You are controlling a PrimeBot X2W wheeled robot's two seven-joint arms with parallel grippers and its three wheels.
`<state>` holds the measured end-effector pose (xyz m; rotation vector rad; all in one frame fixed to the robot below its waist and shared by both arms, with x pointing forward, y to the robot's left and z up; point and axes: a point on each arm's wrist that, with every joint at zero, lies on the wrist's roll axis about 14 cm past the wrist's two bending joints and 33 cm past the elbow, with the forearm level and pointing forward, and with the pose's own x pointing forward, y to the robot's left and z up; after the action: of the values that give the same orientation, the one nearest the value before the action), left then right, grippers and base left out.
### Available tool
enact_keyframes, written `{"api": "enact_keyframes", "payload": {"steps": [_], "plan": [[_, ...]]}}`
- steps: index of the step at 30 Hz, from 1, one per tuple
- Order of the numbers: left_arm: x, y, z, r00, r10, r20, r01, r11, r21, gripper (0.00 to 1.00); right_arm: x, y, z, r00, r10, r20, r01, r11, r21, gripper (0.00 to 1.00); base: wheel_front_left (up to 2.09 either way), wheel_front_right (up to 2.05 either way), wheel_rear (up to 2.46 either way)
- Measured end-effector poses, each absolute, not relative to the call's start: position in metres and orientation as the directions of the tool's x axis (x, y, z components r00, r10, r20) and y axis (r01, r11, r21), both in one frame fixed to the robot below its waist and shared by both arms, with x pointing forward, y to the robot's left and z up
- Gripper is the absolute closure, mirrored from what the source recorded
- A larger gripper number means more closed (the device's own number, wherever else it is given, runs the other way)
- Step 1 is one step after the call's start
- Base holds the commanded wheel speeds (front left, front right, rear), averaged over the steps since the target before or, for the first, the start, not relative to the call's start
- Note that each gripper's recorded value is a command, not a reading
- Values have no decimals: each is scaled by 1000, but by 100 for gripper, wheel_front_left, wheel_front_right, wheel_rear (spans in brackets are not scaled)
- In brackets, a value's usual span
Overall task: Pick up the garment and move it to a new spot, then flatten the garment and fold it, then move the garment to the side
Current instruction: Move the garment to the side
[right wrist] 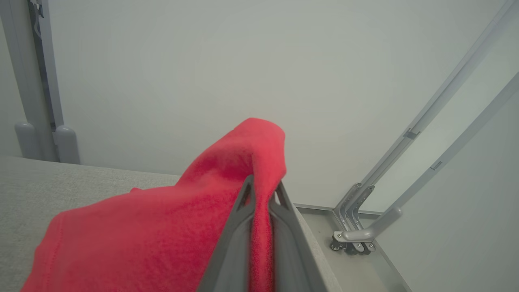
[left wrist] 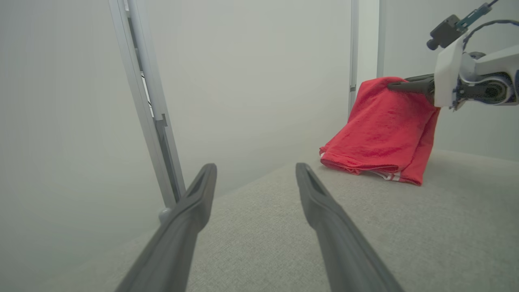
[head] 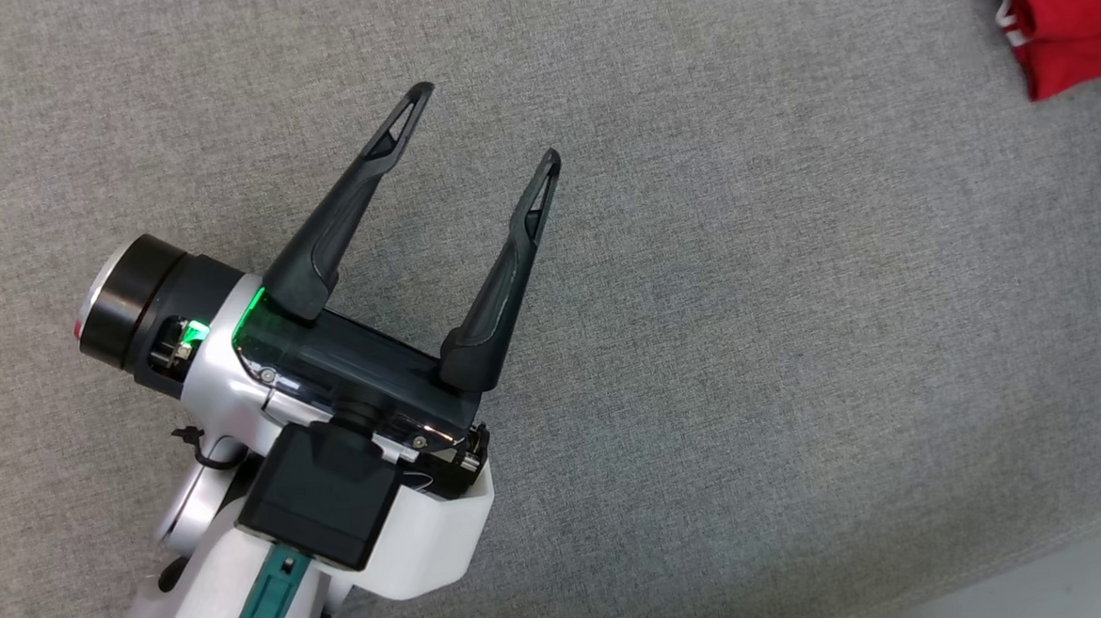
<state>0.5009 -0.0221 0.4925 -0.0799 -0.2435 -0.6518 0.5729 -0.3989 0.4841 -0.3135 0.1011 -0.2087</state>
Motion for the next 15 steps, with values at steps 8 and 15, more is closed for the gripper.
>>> {"api": "enact_keyframes", "payload": {"steps": [8,15], "plan": [[505,-21,491,766,-592,251,610,793,10,0,580,-412,487,969,-236,-69,191,898,-397,100,0,0,0],[506,-16,486,773,-590,234,603,797,16,0,575,-426,460,948,-278,-158,172,861,-479,100,0,0,0]]}}
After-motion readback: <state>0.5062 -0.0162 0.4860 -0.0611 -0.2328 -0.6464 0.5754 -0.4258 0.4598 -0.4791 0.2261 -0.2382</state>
